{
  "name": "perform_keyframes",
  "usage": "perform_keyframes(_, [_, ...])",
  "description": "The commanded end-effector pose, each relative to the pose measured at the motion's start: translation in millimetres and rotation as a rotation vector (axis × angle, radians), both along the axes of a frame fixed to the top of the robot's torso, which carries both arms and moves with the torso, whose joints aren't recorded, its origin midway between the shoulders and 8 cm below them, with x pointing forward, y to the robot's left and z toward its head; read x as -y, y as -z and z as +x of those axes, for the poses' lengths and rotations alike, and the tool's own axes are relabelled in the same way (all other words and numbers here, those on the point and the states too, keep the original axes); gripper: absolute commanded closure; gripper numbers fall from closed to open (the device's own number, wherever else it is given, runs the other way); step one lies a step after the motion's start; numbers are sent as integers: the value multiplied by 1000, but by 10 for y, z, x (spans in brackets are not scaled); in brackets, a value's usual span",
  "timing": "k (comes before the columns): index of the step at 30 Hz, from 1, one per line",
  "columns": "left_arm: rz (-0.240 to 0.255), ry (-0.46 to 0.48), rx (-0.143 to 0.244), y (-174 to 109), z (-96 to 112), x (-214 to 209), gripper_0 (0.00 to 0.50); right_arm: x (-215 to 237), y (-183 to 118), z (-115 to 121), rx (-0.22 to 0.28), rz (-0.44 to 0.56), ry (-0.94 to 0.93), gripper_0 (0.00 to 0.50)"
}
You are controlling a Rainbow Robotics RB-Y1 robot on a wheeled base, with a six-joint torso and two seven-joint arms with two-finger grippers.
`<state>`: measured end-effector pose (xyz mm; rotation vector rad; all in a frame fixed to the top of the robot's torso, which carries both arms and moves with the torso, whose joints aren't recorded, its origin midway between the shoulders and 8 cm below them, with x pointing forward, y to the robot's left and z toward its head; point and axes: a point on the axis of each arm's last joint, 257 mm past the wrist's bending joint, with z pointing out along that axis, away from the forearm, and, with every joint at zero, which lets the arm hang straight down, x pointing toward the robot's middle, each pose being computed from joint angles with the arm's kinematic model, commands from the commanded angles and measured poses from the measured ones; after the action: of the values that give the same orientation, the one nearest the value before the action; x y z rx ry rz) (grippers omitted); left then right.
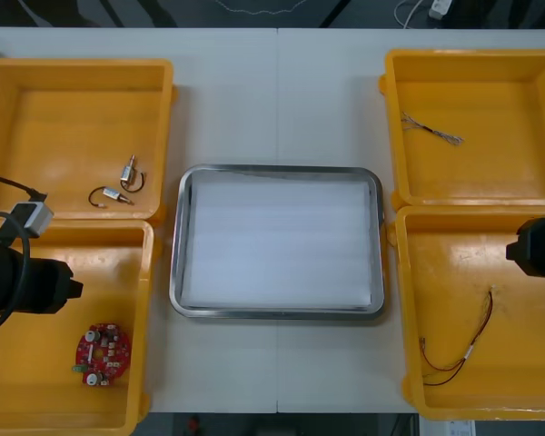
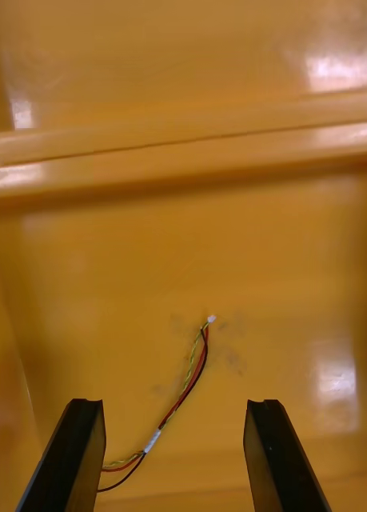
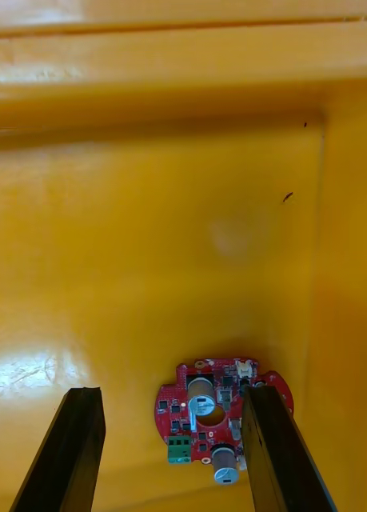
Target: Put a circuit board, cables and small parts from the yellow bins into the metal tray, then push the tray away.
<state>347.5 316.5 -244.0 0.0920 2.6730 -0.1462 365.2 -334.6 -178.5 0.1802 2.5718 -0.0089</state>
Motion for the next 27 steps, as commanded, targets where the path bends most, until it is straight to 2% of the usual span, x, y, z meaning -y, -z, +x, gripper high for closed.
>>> perform_keyframes(1, [-37,-37,-27,228,-160,74,0,8,88,-170,5,45,79,0])
perform_keyframes(12, [-70,-32,-51,525,-199,199,0,-60,386,-356,-34,131,203,0])
perform_keyframes(16, [-70,-33,-73,622,-253,204,0,-74,526,-473,-69,151,236,0])
perform_keyframes(23, [-79,-43,-86,729,-349,208,0,-137,738,-661,-126,187,279,0])
perform_keyframes(27, [-80,-43,-95,762,-380,221,0,-177,786,-664,-118,213,301,0])
